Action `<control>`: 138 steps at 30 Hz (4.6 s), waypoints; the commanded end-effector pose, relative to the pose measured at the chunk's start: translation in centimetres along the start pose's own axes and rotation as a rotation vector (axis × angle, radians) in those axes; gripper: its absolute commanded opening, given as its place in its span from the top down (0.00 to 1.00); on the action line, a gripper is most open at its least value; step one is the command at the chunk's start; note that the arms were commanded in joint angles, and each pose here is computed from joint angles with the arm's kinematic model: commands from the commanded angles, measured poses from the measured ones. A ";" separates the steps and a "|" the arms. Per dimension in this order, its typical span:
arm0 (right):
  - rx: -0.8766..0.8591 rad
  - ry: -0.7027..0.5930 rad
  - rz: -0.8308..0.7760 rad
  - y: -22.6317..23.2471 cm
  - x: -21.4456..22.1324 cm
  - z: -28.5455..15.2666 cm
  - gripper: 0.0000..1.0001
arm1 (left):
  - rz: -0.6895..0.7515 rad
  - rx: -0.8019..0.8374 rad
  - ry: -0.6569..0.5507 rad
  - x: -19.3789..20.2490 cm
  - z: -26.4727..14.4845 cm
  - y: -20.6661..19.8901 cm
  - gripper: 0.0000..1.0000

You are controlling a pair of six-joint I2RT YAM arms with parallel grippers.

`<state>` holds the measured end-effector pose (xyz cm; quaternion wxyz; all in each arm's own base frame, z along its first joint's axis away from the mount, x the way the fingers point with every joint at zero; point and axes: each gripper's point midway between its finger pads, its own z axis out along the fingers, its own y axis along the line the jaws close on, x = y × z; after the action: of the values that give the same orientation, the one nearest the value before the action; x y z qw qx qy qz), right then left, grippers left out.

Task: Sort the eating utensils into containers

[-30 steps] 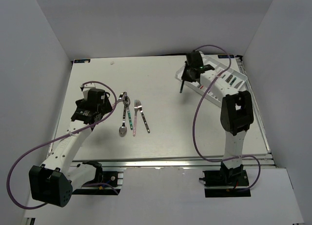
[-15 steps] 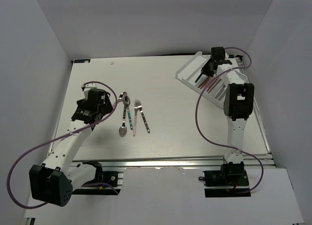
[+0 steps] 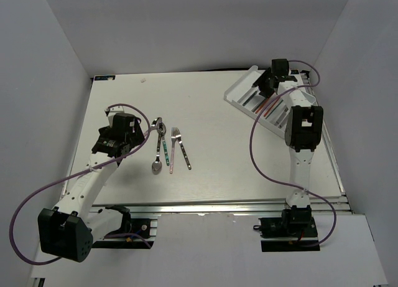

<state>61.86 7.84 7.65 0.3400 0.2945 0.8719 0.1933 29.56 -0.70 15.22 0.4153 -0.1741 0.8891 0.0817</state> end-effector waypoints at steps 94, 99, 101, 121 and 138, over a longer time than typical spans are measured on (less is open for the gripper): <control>-0.103 -0.092 -0.141 5.3 0.9 -3.9 1.00 | -0.025 0.040 -0.054 -1.2 -1.0 -0.2 0.02; -0.085 -0.126 -0.064 3.6 -1.5 -2.0 1.00 | -0.024 0.044 -0.051 -1.1 -0.9 -0.3 0.02; -0.111 -0.107 -0.041 3.3 -1.5 -1.6 1.00 | -0.024 0.045 -0.052 -1.1 -0.9 -0.3 0.02; -0.135 -0.123 -0.207 6.9 -1.2 -8.7 0.43 | -0.022 0.039 -0.050 -1.0 -0.8 -0.2 0.02; -0.231 0.151 -0.524 0.6 20.0 -21.2 0.11 | 0.130 0.331 0.178 7.3 -0.9 -15.8 0.04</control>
<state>36.65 18.34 12.44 0.3412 0.0279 0.9178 0.2012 29.09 -14.49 9.34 0.3332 -0.0488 0.9411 -0.0317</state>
